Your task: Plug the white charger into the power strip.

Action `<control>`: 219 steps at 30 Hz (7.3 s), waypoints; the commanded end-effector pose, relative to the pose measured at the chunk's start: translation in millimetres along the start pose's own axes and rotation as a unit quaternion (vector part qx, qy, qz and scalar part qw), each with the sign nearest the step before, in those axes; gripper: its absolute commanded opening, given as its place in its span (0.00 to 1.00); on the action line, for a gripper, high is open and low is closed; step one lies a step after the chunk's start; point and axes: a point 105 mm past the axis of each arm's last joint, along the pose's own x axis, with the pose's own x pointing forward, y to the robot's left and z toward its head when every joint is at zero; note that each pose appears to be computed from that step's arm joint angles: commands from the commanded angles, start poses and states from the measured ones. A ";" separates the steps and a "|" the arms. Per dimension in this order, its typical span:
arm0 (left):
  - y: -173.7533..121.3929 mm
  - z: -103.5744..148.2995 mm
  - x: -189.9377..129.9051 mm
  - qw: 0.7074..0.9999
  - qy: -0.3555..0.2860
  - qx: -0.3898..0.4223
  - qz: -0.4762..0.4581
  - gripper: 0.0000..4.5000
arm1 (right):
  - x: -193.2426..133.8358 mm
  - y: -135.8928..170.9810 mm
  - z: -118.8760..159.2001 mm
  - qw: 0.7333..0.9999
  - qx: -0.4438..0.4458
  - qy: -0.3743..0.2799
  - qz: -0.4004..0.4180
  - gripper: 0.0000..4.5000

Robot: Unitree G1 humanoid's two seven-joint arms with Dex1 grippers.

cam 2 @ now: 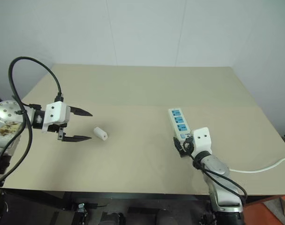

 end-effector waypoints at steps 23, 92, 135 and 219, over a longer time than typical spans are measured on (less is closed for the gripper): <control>6.2 10.3 -7.6 0.999 -0.012 0.017 0.029 1.00 | 20.2 2.9 -26.0 0.994 0.071 -0.055 -0.060 0.96; 15.1 -19.4 129.8 0.859 0.309 0.275 -0.303 0.51 | 4.2 -15.7 -42.5 0.999 0.029 0.028 0.000 0.76; -20.7 45.2 78.4 0.882 -0.379 -0.242 -0.140 0.23 | 36.3 98.9 3.7 0.791 -0.170 -0.033 0.586 0.76; -77.7 -9.1 153.7 0.917 -0.242 -0.239 -0.210 0.23 | 39.3 86.6 -25.0 0.812 -0.222 0.006 0.540 0.76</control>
